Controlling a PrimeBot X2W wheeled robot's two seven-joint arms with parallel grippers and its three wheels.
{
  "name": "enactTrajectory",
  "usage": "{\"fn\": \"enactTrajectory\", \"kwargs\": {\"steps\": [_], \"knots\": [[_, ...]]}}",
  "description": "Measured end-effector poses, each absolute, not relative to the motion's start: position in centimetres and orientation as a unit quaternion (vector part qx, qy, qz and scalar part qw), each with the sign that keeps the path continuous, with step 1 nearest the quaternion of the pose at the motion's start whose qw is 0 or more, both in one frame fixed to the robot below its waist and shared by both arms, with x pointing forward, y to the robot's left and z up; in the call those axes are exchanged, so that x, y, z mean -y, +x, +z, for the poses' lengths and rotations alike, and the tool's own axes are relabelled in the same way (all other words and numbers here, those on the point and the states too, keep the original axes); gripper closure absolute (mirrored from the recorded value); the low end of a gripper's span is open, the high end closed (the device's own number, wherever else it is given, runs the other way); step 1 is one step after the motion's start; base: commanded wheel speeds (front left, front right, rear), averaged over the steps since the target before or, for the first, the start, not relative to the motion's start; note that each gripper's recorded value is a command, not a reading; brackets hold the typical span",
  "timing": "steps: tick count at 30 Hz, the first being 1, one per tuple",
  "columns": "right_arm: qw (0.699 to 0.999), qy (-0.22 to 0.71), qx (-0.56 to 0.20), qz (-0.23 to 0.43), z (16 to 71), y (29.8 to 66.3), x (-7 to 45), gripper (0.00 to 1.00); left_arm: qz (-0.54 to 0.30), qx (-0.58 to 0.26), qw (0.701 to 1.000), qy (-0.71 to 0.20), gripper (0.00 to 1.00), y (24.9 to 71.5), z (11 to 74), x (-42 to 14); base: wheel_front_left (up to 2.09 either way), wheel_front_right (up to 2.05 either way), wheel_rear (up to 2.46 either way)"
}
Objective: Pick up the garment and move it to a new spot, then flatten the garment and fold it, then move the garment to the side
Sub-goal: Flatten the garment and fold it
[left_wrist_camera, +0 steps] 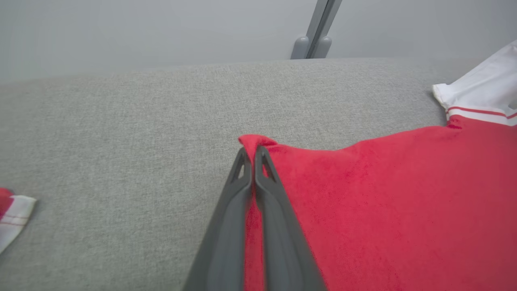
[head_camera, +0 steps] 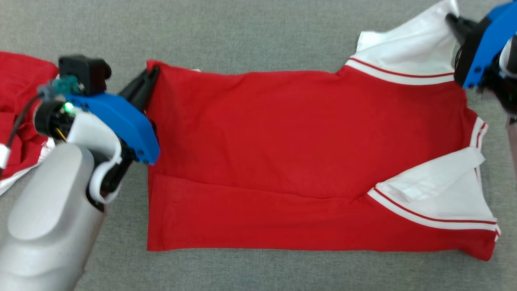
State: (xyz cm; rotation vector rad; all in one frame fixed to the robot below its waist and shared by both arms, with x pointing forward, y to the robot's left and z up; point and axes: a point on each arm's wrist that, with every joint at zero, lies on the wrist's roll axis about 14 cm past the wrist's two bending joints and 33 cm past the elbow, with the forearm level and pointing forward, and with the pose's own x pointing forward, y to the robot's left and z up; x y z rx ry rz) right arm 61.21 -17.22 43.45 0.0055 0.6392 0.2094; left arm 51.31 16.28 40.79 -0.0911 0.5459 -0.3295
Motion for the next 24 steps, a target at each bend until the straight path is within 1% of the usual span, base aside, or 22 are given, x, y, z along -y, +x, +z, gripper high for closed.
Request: {"fn": "enactTrajectory", "kwargs": {"steps": [7,12,15,20,24], "knots": [[0.942,0.035,-0.305,0.133,44.8,55.8,17.8,1.00,-0.200,-0.226,0.953,-0.024,1.00,48.6,41.8,-14.9,0.00,0.00,0.00],[0.943,0.046,-0.303,0.131,45.5,51.8,19.4,1.00,-0.229,-0.182,0.956,0.003,1.00,46.8,43.1,-14.6,0.00,0.00,0.00],[0.941,0.053,-0.311,0.122,45.3,49.7,20.4,1.00,-0.235,-0.171,0.957,0.018,1.00,45.8,43.1,-15.0,0.00,0.00,0.00],[0.936,0.071,-0.326,0.111,44.5,46.9,20.9,1.00,-0.265,-0.161,0.948,0.070,1.00,44.2,42.3,-15.0,0.00,0.00,0.00],[0.936,0.078,-0.326,0.107,44.5,45.6,21.0,1.00,-0.274,-0.160,0.943,0.102,1.00,43.3,41.5,-15.6,0.00,0.00,0.00]]}}
